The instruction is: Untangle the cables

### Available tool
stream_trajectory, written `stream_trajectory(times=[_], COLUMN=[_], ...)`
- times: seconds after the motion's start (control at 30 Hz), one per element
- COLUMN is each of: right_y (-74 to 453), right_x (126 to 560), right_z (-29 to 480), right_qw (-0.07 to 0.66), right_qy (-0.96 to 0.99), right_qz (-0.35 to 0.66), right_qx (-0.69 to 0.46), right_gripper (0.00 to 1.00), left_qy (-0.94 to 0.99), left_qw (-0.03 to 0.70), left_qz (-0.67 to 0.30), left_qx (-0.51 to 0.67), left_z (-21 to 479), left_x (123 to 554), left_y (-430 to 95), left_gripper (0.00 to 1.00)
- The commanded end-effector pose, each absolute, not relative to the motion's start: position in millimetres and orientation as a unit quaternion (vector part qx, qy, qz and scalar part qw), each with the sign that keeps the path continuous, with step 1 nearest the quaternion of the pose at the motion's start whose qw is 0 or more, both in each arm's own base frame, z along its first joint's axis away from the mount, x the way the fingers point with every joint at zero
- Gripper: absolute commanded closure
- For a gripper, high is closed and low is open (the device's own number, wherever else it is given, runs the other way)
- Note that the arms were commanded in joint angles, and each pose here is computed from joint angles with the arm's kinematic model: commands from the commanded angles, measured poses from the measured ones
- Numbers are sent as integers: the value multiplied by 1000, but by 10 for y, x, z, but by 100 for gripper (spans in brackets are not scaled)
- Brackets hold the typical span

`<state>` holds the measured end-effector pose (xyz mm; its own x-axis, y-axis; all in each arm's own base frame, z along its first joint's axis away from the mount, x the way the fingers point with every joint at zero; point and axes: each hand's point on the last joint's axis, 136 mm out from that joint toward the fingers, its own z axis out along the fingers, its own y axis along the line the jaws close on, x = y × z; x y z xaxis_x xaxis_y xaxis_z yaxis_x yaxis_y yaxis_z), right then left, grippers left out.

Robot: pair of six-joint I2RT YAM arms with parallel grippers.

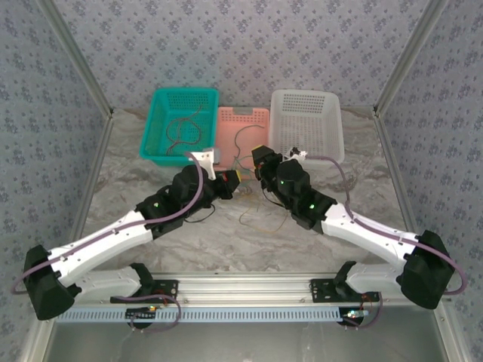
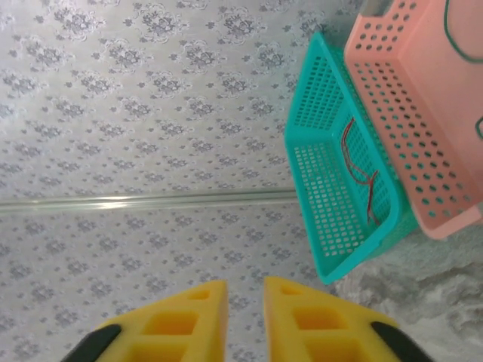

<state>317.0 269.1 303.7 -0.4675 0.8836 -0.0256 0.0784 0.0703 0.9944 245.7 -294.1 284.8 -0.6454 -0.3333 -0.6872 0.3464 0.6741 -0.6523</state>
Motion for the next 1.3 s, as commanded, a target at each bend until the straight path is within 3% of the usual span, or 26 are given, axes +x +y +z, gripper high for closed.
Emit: stream_trajectory(times=[0.0, 0.13, 0.17, 0.27, 0.3, 0.4, 0.6, 0.9, 1.27], right_y=[2671, 2585, 2560, 2526, 2520, 2510, 2473, 2521, 2446], right_x=[3211, 3193, 3191, 3209, 3222, 3235, 3233, 3122, 3005], right_z=[3151, 3121, 3120, 3107, 3094, 3096, 3185, 3309, 3290], right_qw=[358, 374, 378, 376, 373, 370, 370, 364, 345], right_qy=[628, 639, 642, 650, 653, 655, 651, 653, 695], right_qz=[581, 567, 565, 568, 571, 582, 606, 629, 603], right_qx=[374, 362, 356, 336, 330, 308, 269, 212, 185], right_gripper=[97, 100, 100, 100, 100, 100, 100, 100, 100], left_qy=[806, 806, 808, 807, 807, 806, 796, 799, 760], left_qw=[424, 422, 420, 416, 413, 409, 383, 297, 320], left_qz=[-413, -415, -414, -419, -421, -427, -451, -522, -565], left_qx=[0, -3, -5, -15, -20, -41, -127, -34, 29], left_z=[2861, 2877, 2889, 2981, 3008, 3077, 3050, 2958, 2988], left_x=[2454, 2442, 2436, 2401, 2384, 2338, 2322, 2227, 2162], left_y=[-2999, -2983, -2968, -2915, -2890, -2786, -2464, -3036, -3179], left_gripper=[100, 100, 95, 47, 35, 24, 27, 66, 68])
